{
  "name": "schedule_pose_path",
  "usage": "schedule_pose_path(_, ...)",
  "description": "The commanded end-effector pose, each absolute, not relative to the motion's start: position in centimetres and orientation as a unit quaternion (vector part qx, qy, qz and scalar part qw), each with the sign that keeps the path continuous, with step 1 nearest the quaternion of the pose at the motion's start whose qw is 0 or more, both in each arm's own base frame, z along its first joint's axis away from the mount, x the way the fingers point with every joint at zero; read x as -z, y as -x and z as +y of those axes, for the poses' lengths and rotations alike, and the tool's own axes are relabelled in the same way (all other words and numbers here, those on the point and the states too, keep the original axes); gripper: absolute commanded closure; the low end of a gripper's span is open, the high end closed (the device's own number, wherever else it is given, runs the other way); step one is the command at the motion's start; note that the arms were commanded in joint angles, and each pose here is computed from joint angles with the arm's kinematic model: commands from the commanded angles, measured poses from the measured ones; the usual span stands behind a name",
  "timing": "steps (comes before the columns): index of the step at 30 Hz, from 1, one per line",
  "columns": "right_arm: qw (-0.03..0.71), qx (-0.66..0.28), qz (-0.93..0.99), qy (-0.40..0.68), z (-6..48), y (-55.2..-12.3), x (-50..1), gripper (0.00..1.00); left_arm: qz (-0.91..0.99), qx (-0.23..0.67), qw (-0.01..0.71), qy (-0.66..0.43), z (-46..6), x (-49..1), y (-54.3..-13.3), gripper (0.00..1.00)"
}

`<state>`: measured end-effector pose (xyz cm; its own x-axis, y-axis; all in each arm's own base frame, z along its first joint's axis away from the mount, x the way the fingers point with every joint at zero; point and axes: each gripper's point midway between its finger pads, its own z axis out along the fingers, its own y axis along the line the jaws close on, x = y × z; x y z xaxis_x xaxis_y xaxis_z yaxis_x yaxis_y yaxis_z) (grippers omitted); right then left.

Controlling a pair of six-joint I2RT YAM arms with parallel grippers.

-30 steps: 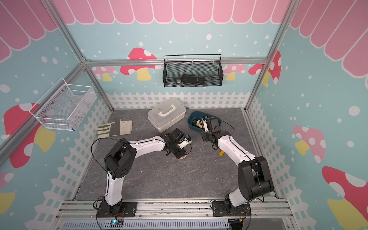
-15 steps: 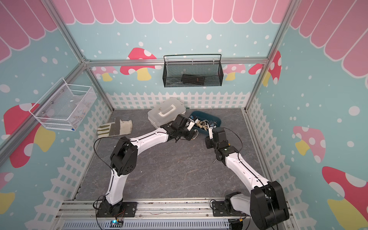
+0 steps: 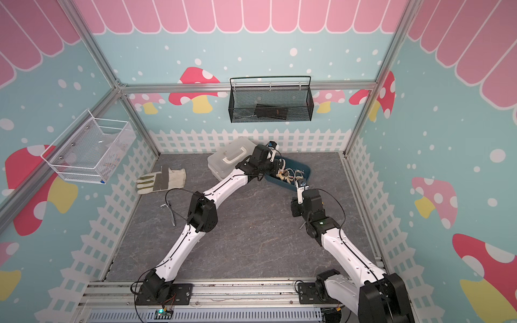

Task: Put the watch into the storage box
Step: Place the watch in the storage box.

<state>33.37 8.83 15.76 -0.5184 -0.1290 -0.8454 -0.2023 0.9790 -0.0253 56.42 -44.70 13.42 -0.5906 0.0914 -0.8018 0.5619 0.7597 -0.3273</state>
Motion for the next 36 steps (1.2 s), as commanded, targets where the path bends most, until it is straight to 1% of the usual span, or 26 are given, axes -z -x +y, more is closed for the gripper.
schedule_pose_path(1,0.488,-0.051,0.866,0.093,9.2,-33.2,-16.1,0.6,0.856,0.294,0.388,-0.173,-44.3,-12.9,-56.3,0.95)
schedule_pose_path(4,0.489,-0.053,0.866,0.094,9.4,-33.3,-16.2,0.6,0.859,0.291,0.385,-0.172,-43.7,-12.6,-56.5,0.87)
schedule_pose_path(5,0.489,-0.054,0.866,0.094,9.4,-33.3,-16.3,0.59,0.859,0.293,0.383,-0.172,-43.6,-12.6,-56.5,0.81)
schedule_pose_path(8,0.489,-0.054,0.865,0.096,9.5,-33.3,-16.4,0.55,0.857,0.299,0.382,-0.174,-43.4,-13.1,-56.5,0.71)
schedule_pose_path(9,0.49,-0.054,0.865,0.097,9.5,-33.3,-16.5,0.55,0.856,0.301,0.383,-0.177,-43.4,-13.4,-56.4,0.65)
schedule_pose_path(11,0.49,-0.053,0.864,0.098,9.5,-33.4,-16.6,0.55,0.853,0.304,0.385,-0.18,-43.3,-14.0,-56.4,0.58)
schedule_pose_path(17,0.501,-0.043,0.858,0.104,9.4,-33.6,-17.9,0.53,0.843,0.306,0.399,-0.194,-42.2,-17.7,-55.7,0.52)
schedule_pose_path(19,0.507,-0.035,0.854,0.109,9.3,-33.8,-18.7,0.5,0.835,0.292,0.42,-0.204,-41.1,-20.5,-54.9,0.51)
schedule_pose_path(22,0.527,-0.002,0.843,0.105,8.4,-34.6,-20.2,0.38,0.818,0.258,0.469,-0.21,-38.2,-24.5,-53.1,0.48)
schedule_pose_path(23,0.534,0.014,0.84,0.096,7.7,-34.9,-20.6,0.33,0.813,0.245,0.486,-0.208,-36.7,-25.4,-52.2,0.48)
schedule_pose_path(24,0.539,0.029,0.838,0.084,6.9,-35.2,-20.9,0.28,0.803,0.232,0.512,-0.197,-34.7,-26.8,-51.3,0.44)
schedule_pose_path(25,0.543,0.038,0.835,0.074,6.3,-35.5,-21.2,0.26,0.795,0.222,0.533,-0.184,-32.7,-27.9,-50.6,0.43)
schedule_pose_path(26,0.546,0.048,0.834,0.063,5.5,-35.8,-21.2,0.23,0.793,0.211,0.548,-0.165,-30.1,-28.0,-49.8,0.36)
schedule_pose_path(28,0.554,0.059,0.829,0.05,4.6,-36.5,-21.2,0.19,0.793,0.187,0.568,-0.115,-24.4,-27.5,-48.6,0.35)
schedule_pose_path(29,0.552,0.069,0.83,0.045,4.0,-37.0,-20.8,0.18,0.797,0.169,0.575,-0.078,-20.9,-27.0,-48.1,0.29)
schedule_pose_path(30,0.547,0.076,0.832,0.039,3.5,-37.5,-20.4,0.17,0.806,0.15,0.571,-0.043,-17.5,-25.5,-47.7,0.24)
schedule_pose_path(32,0.529,0.096,0.843,0.022,1.8,-38.8,-18.8,0.16,0.819,0.113,0.562,0.024,-10.6,-22.5,-46.3,0.22)
schedule_pose_path(34,0.514,0.121,0.849,0.007,0.2,-39.4,-17.1,0.14,0.822,0.073,0.559,0.076,-5.4,-20.8,-44.8,0.2)
schedule_pose_path(36,0.513,0.133,0.848,0.004,-0.7,-39.7,-16.1,0.13,0.821,0.028,0.561,0.103,-1.9,-19.7,-43.3,0.19)
